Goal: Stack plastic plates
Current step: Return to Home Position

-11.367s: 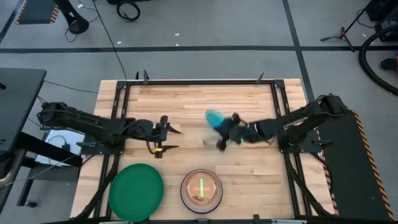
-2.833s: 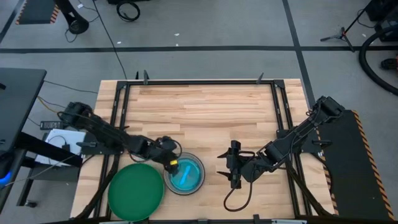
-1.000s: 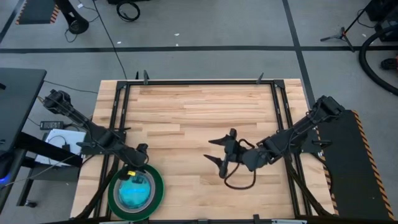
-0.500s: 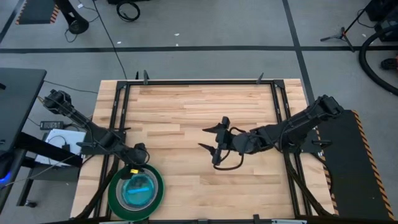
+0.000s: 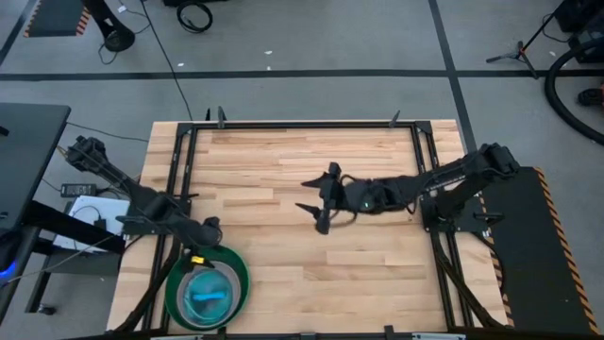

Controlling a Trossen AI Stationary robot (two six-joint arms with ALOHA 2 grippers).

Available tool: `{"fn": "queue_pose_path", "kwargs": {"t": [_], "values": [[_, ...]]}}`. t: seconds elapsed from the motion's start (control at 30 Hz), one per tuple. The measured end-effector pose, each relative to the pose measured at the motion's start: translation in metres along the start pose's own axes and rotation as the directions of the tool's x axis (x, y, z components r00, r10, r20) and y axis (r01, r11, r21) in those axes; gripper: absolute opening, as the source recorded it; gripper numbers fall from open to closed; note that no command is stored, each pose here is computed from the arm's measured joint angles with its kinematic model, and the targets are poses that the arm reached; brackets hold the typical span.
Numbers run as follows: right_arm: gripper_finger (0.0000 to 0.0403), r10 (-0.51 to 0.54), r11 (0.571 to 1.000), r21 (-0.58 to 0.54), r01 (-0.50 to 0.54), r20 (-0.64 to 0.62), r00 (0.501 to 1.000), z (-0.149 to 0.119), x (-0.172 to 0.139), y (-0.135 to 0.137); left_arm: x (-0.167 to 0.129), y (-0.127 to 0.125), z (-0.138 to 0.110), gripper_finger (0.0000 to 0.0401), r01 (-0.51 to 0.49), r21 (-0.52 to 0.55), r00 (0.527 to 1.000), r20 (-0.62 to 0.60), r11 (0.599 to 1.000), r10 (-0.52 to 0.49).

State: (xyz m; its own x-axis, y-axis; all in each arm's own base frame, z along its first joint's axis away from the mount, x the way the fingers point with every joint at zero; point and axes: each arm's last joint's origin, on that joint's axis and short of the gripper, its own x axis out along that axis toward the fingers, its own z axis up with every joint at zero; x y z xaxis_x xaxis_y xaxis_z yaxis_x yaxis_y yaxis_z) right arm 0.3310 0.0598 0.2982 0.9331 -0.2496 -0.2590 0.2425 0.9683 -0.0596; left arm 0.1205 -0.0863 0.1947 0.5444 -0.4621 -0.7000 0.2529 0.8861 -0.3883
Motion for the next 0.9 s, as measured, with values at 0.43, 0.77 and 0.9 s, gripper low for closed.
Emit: {"fn": "queue_pose_path", "kwargs": {"t": [0.43,0.77,0.9], "values": [[0.0254,-0.057,0.995,0.092,0.044,0.147,0.987,-0.028,0.023,-0.062,-0.043,0.027,0.037,0.0229,-0.235,0.115,0.883,0.440,0.965,0.163],[0.0213,-0.200,0.974,0.127,0.185,0.117,0.973,-0.051,0.028,-0.104,-0.051,0.084,0.052,0.0227,-0.375,0.052,0.644,0.732,0.925,0.220],[0.0194,-0.196,0.974,0.145,0.175,0.147,0.969,-0.052,0.029,-0.128,-0.059,0.112,0.049,0.0210,-0.450,-0.083,0.535,0.772,0.889,0.343]]}}
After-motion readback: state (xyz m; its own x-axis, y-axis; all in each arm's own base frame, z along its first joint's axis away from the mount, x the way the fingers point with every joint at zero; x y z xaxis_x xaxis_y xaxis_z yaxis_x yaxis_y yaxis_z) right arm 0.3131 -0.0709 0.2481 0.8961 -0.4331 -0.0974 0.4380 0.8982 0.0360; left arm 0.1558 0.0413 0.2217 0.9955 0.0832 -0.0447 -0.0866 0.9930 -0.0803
